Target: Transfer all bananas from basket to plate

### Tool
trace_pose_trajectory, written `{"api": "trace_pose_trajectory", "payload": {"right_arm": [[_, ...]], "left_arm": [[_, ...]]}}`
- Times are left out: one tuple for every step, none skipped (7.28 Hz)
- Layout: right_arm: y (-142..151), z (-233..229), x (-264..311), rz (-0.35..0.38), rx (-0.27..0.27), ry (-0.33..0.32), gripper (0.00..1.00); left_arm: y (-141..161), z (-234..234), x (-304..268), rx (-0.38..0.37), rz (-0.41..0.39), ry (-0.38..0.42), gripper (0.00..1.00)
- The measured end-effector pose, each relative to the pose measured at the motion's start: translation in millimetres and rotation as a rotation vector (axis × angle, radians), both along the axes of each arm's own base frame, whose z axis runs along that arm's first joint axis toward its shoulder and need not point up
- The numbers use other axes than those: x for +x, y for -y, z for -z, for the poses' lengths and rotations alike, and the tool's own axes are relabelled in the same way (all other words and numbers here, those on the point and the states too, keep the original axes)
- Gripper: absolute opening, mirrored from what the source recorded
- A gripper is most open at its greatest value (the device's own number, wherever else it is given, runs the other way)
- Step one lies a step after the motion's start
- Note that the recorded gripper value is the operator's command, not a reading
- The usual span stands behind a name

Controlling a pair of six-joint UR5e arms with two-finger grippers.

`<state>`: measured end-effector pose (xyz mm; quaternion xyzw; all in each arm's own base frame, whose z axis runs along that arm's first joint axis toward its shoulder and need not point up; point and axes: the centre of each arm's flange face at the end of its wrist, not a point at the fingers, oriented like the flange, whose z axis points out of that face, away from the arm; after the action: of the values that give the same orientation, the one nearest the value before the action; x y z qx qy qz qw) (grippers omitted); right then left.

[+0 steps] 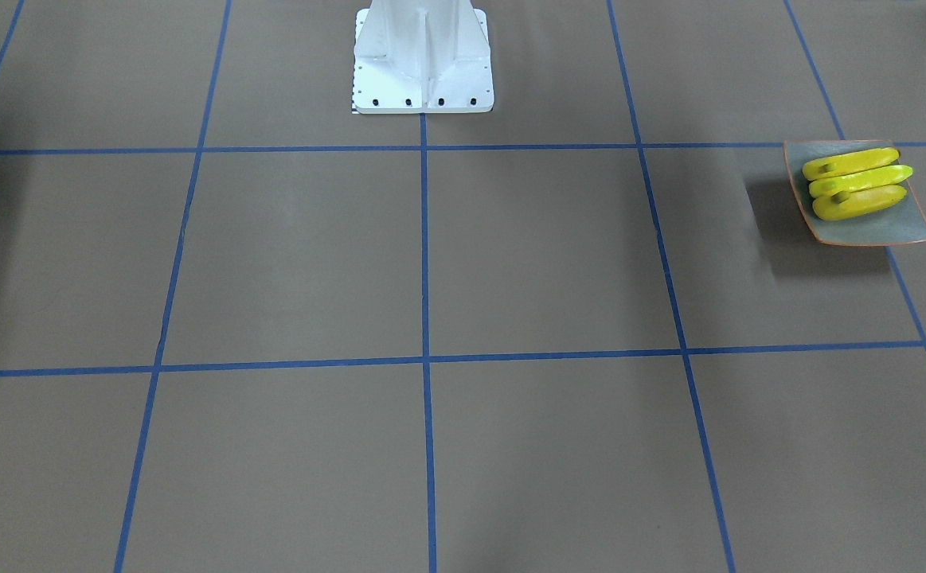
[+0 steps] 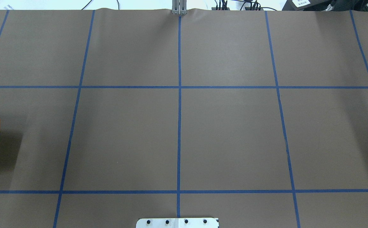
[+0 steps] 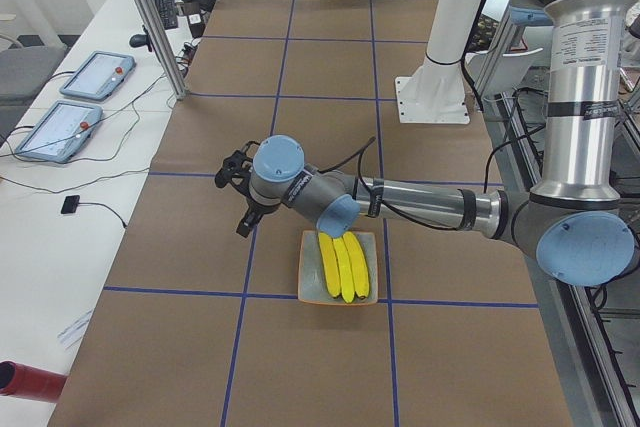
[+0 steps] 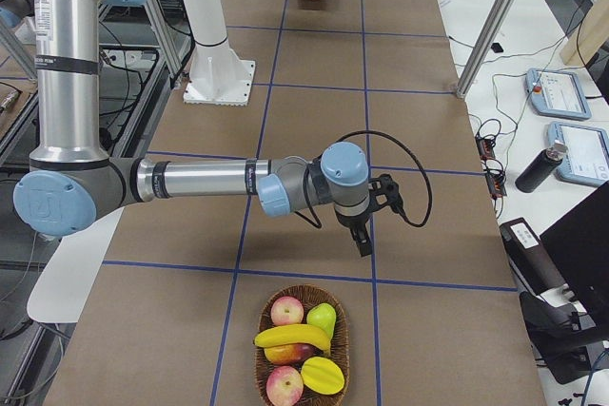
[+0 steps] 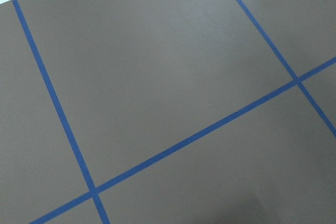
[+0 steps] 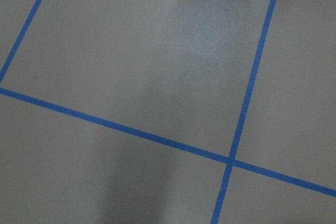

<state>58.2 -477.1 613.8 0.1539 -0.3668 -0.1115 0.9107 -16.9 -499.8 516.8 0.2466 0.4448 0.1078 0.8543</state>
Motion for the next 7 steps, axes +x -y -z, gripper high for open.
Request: {"api": "trace_pose_trajectory", "payload": {"right_arm": [[-14.6, -35.8, 20.8, 0.014, -0.012, -0.016, 1.00], [-28.8, -77.2, 37.7, 0.022, -0.033, -0.029, 0.99], [-40.0, -117.5, 47.0, 0.016, -0.045, -0.041, 0.96], [-48.4, -149.0, 50.7, -0.017, -0.066, -0.044, 0.95], [-53.3, -164.2, 51.4, -0.073, -0.105, -0.037, 0.95], [-58.9, -174.8, 50.8, -0.113, -0.138, -0.033, 0.93], [-66.8, -184.7, 50.1, -0.130, -0.161, -0.039, 0.92]], "left_arm": [[0.9, 19.6, 2.5, -0.008, 0.023, -0.022, 0.99], [2.1, 30.9, 4.9, -0.005, 0.029, -0.034, 0.99], [2.3, 36.7, 6.3, -0.001, 0.029, -0.041, 0.99], [1.8, 40.5, 6.7, 0.005, 0.028, -0.044, 0.99], [0.2, 43.7, 6.8, 0.011, 0.027, -0.046, 0.99], [-2.6, 47.1, 6.8, 0.018, 0.026, -0.047, 0.99], [-5.0, 49.9, 6.6, 0.023, 0.026, -0.048, 0.99]]}}
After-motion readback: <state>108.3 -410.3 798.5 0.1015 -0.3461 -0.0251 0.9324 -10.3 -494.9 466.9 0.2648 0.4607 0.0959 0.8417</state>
